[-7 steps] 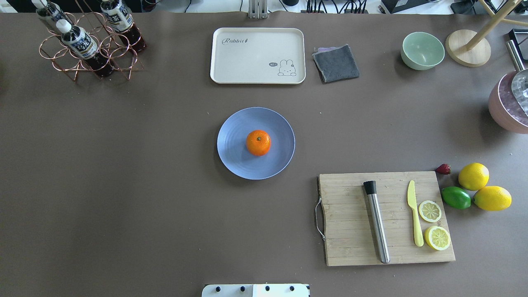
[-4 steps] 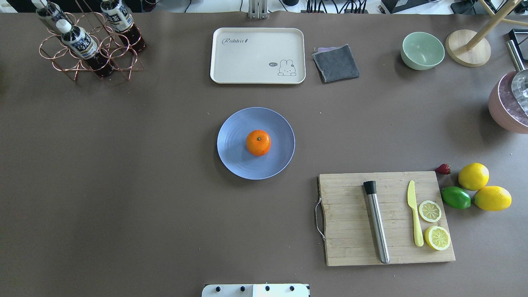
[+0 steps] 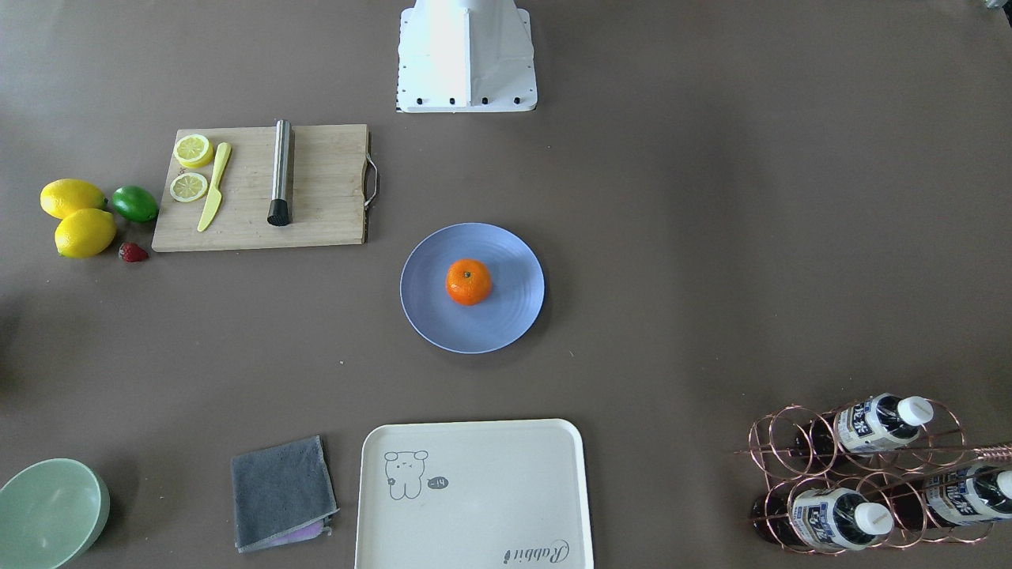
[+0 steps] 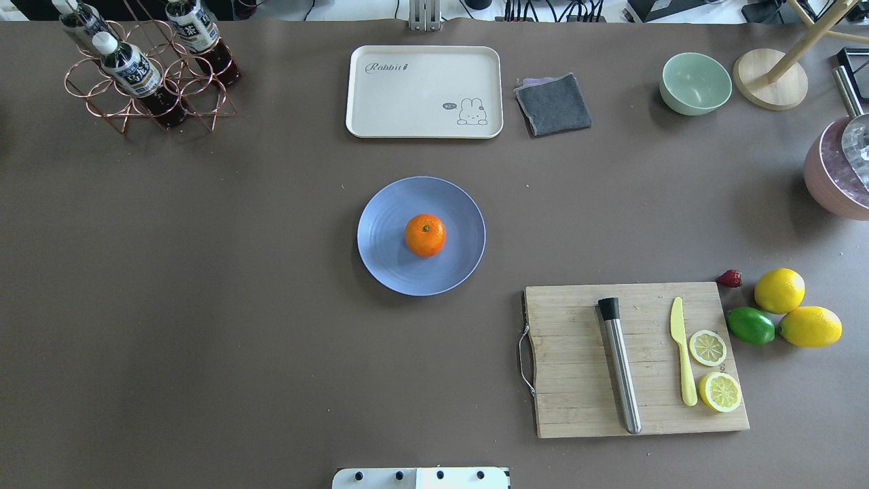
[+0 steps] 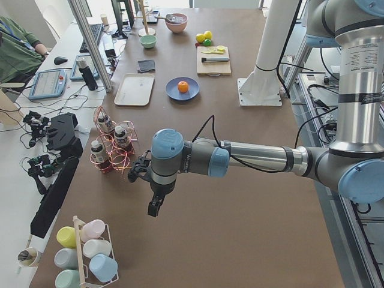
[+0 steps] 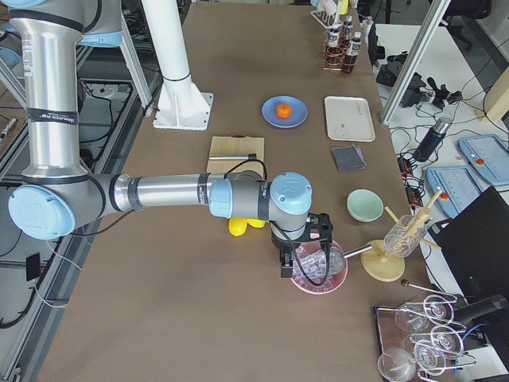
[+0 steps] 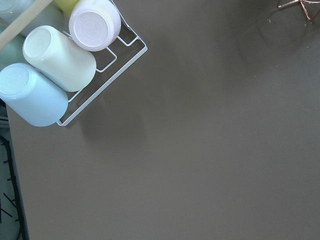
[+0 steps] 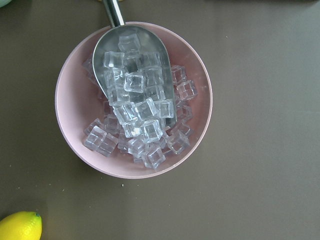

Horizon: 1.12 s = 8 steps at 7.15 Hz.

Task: Pick orange to plate

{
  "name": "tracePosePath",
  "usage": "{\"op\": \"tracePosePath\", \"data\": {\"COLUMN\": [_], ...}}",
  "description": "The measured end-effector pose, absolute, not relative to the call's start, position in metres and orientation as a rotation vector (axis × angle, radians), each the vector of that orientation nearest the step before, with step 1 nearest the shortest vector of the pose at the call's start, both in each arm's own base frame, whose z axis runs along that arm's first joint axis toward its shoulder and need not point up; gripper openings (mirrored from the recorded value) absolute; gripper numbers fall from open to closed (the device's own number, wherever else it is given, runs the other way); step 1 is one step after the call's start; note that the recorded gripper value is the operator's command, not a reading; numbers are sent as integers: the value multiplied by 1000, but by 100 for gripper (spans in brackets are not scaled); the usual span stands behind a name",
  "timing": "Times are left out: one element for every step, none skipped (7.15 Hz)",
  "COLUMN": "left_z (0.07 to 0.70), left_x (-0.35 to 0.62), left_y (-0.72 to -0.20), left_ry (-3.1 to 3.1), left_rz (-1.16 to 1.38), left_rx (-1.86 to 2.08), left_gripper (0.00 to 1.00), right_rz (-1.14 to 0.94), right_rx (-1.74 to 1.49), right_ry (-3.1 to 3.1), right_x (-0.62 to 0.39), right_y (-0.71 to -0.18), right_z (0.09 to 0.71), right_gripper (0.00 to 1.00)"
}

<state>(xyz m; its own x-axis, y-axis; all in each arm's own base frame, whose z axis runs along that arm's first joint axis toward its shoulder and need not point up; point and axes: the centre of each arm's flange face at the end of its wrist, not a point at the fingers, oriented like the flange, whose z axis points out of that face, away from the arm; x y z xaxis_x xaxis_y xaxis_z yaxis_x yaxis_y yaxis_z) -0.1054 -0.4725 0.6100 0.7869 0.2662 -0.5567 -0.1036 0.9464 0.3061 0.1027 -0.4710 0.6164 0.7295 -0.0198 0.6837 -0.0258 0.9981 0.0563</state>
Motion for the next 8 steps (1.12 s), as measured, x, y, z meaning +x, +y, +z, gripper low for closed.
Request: {"op": "tracePosePath", "data": {"left_z": [610, 610, 610, 611, 611, 611, 610, 610], "left_x": [-105, -104, -103, -102, -102, -101, -101, -101], "left_y": [-473, -473, -473, -474, -474, -474, -474, -474], "left_ry": [636, 636, 637, 637, 637, 637, 637, 636], "left_rz": [203, 204, 206, 208, 209, 210, 211, 212], "left_rx": [267, 267, 265, 264, 263, 264, 264, 264], "left_gripper": [98, 98, 98, 98, 98, 98, 98, 98], "right_rz": [3, 4, 5, 5, 5, 4, 4, 3], "right_rx": [63, 61, 60, 59, 59, 60, 59, 60], "right_ry": [-754, -754, -754, -755, -754, -754, -755, -755], "right_x": [103, 103, 103, 103, 103, 103, 102, 102], "right_y": [-471, -470, -469, -469, -468, -468, -468, -468], "right_z": [617, 618, 618, 619, 619, 619, 619, 619], "right_gripper": [100, 100, 100, 100, 100, 100, 100, 100]}}
